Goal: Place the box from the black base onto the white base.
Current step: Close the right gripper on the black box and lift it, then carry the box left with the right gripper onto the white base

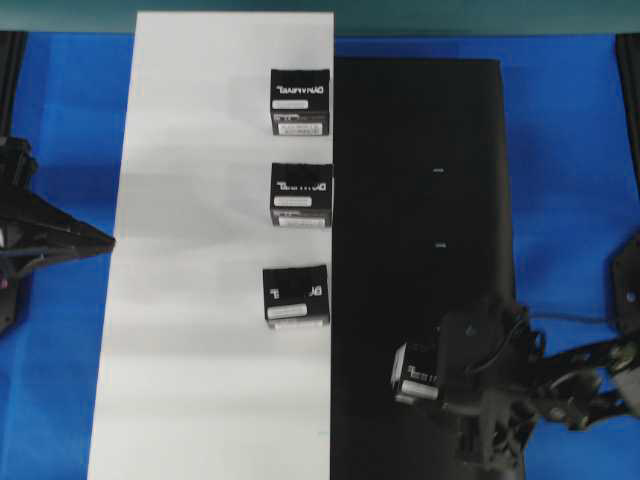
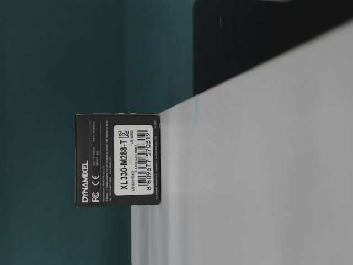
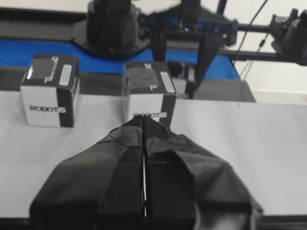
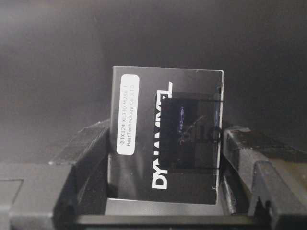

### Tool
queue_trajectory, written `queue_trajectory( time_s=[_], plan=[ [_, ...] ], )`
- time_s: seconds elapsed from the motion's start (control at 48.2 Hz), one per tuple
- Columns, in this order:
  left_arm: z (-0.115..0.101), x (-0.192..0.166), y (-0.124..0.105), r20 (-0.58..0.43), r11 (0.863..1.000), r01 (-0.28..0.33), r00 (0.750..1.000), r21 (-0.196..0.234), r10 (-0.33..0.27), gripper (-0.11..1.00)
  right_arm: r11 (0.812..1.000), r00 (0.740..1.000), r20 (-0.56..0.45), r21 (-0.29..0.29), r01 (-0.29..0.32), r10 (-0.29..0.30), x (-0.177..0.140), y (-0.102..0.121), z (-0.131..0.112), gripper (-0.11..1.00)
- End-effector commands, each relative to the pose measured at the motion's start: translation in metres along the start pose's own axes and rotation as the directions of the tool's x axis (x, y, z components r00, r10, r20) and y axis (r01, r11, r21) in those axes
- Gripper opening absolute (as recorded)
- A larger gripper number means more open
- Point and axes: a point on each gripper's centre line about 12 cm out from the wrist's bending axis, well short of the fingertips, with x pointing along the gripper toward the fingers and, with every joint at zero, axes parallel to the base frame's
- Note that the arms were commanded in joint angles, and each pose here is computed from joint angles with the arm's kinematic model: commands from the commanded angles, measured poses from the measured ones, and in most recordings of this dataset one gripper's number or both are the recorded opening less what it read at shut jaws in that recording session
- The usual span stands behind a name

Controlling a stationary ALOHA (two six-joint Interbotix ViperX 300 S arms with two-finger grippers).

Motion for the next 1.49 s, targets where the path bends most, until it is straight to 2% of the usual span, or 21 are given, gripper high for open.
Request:
queue_trajectory(
  time_s=[0.0, 0.083, 0.207, 0.332, 0.436, 0.56, 0.747, 1.058, 1.265, 1.472],
  plan=[
    [0.01, 0.0, -0.001, 0.026, 1.0, 0.002, 1.0, 0.002, -0.002, -0.05, 1.0, 0.999, 0.05, 0.012, -0.019, 0.018, -0.018, 0.003, 0.016, 0.62],
    [0.01, 0.0, -0.001, 0.026, 1.0, 0.002, 1.0, 0.002, -0.002, -0.05, 1.0, 0.997, 0.081, 0.001, -0.019, 0.019, -0.032, 0.004, 0.029, 0.62],
    [0.01, 0.0, -0.001, 0.026, 1.0, 0.002, 1.0, 0.002, -0.002, -0.05, 0.999, 0.993, 0.118, -0.048, -0.006, 0.012, -0.052, 0.008, 0.049, 0.62],
    [0.01, 0.0, -0.001, 0.028, 1.0, 0.002, 1.0, 0.002, -0.002, -0.05, 0.995, 0.994, 0.111, -0.1, 0.029, -0.018, -0.064, 0.01, 0.062, 0.62],
    [0.01, 0.0, -0.001, 0.028, 1.0, 0.002, 1.0, 0.002, -0.002, -0.05, 0.991, 0.994, 0.112, -0.128, 0.033, -0.019, -0.068, 0.016, 0.073, 0.62],
    [0.011, 0.0, -0.001, 0.029, 1.0, 0.002, 1.0, 0.002, -0.003, -0.05, 0.988, 0.993, 0.116, -0.152, 0.034, -0.016, -0.063, 0.027, 0.086, 0.62],
    [0.011, 0.0, -0.001, 0.031, 1.0, 0.003, 1.0, 0.002, -0.003, -0.05, 0.988, 0.993, 0.119, -0.15, 0.039, -0.021, -0.05, 0.042, 0.106, 0.62],
    [0.012, -0.001, -0.001, 0.032, 1.0, 0.003, 0.999, 0.003, -0.003, -0.05, 0.986, 0.994, 0.081, -0.143, 0.085, -0.073, -0.022, 0.059, 0.125, 0.62],
    [0.023, -0.006, -0.002, 0.082, 1.0, 0.007, 0.997, 0.002, -0.008, -0.05, 0.984, 0.992, 0.062, -0.139, 0.115, -0.107, -0.004, 0.063, 0.137, 0.62],
    [0.025, -0.008, -0.003, 0.093, 1.0, 0.01, 0.996, 0.002, -0.01, -0.05, 0.979, 0.997, 0.017, -0.191, 0.076, -0.074, 0.005, 0.07, 0.141, 0.62]
  ],
)
